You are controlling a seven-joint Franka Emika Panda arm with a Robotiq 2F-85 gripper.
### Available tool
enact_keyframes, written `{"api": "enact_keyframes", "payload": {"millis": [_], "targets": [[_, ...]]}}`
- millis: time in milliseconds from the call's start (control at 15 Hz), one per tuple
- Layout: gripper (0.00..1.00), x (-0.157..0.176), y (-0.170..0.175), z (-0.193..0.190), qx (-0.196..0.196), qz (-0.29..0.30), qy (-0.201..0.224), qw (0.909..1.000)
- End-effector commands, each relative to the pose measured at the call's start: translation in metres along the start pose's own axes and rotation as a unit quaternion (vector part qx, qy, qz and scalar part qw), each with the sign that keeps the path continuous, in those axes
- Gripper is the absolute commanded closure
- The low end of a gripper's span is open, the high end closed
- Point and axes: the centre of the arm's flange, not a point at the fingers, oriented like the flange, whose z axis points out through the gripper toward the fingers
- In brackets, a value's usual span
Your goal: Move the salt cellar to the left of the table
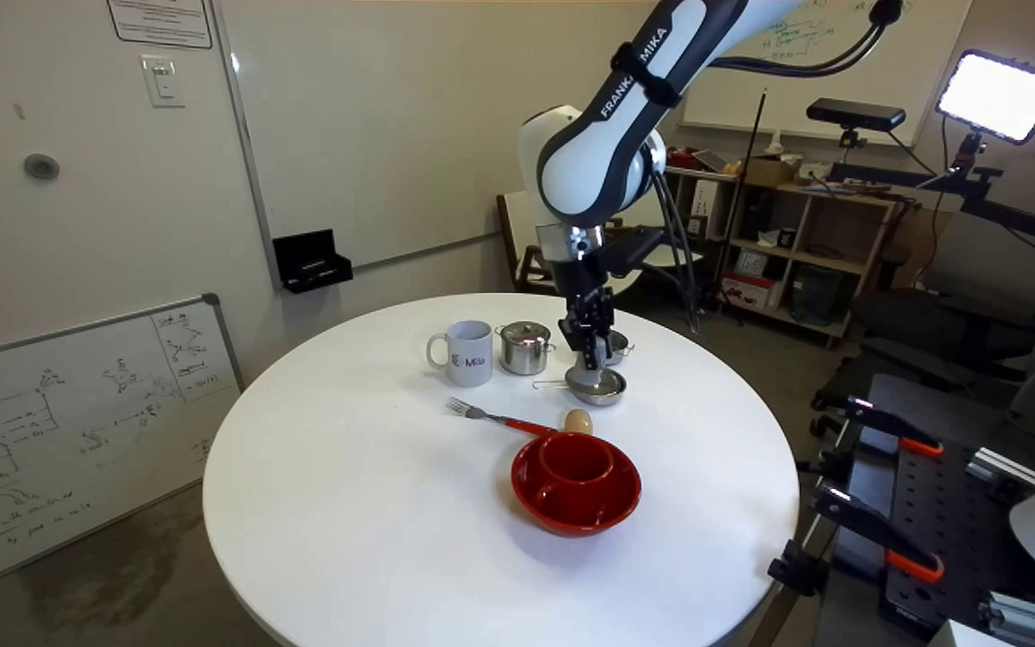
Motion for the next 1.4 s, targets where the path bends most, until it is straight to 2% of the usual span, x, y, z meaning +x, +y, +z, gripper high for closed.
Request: {"api": "enact_keyframes", "payload": {"millis": [0, 200, 667, 933, 1200, 1333], "targets": [[0.84, 0.020, -0.008, -0.012, -0.009, -0.066, -0.001, 0.9978], [0.84, 0.046, -0.023, -0.014, -0.009, -0.143, 0.014, 0.9896], [0.84, 0.113, -0.070, -0.005, -0.024, -0.283, 0.016, 0.9588], [0.84, 0.137, -0.097, 0.009, -0.012, -0.330, -0.009, 0.9440], [0.84, 0.151, -0.116, 0.019, 0.006, -0.350, -0.036, 0.9360], [0.84, 0.159, -0.123, 0.027, 0.005, -0.353, -0.036, 0.9350]]}}
